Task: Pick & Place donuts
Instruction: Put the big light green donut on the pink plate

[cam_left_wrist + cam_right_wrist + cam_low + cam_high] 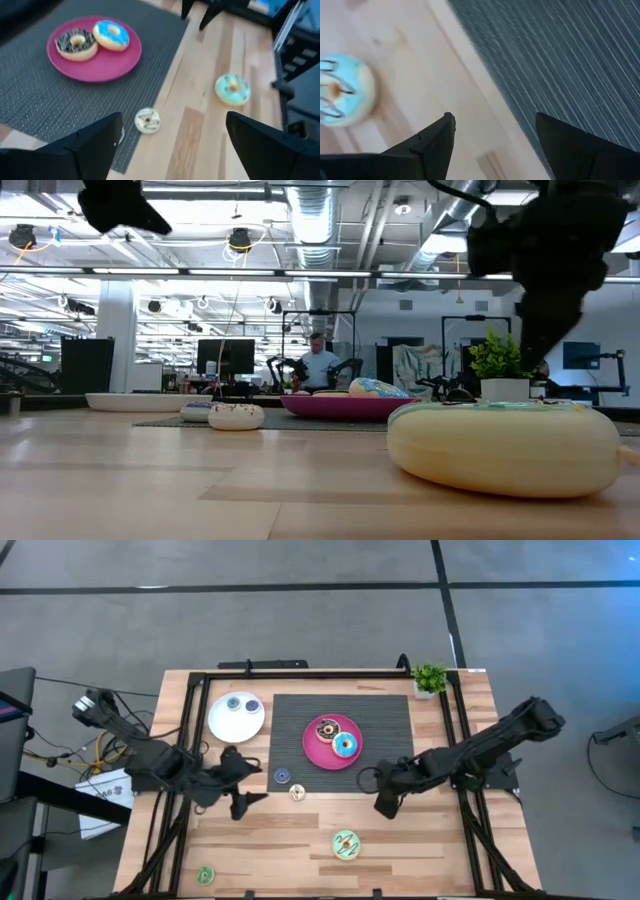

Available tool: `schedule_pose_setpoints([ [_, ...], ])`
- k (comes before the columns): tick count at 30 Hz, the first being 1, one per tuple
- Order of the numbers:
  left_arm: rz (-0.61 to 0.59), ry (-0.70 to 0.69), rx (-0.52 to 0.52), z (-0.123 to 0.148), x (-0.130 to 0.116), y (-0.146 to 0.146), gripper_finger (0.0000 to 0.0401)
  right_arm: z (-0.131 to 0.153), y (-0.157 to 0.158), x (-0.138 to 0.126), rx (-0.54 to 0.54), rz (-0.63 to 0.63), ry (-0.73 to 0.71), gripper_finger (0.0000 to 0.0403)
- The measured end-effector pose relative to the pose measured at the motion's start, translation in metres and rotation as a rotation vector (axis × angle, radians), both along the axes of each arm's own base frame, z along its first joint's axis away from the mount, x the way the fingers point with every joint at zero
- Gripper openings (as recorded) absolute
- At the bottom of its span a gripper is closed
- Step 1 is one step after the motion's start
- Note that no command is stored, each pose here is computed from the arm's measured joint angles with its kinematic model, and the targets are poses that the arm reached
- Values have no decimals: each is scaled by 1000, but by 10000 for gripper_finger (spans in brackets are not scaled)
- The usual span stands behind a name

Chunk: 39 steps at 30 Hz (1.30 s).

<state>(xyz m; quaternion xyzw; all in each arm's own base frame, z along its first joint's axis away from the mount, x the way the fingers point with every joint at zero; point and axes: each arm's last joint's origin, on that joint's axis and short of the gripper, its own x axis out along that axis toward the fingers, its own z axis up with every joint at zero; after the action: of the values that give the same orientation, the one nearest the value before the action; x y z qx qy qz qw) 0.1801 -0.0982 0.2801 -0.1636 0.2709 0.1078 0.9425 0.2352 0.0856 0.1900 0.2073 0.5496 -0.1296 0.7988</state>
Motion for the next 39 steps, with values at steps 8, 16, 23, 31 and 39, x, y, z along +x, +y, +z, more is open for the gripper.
schedule_pose_setpoints([
  [8, 46, 88, -95, -12, 7, 2, 350, 0, 25, 33, -108, 445, -276, 265],
  [16, 13, 246, -43, -21, -10, 2, 350, 5, 39, 77, -152, 648, -319, 265],
  [23, -80, 347, -15, -26, -24, -7, 350, 12, 58, 108, -151, 671, -156, 265],
  [31, -223, 318, 115, -21, -52, -21, 350, 1, 84, 132, -115, 580, 88, 265],
  [39, -259, 208, 128, -6, -76, -16, 350, -16, 108, 141, -59, 550, 167, 265],
])
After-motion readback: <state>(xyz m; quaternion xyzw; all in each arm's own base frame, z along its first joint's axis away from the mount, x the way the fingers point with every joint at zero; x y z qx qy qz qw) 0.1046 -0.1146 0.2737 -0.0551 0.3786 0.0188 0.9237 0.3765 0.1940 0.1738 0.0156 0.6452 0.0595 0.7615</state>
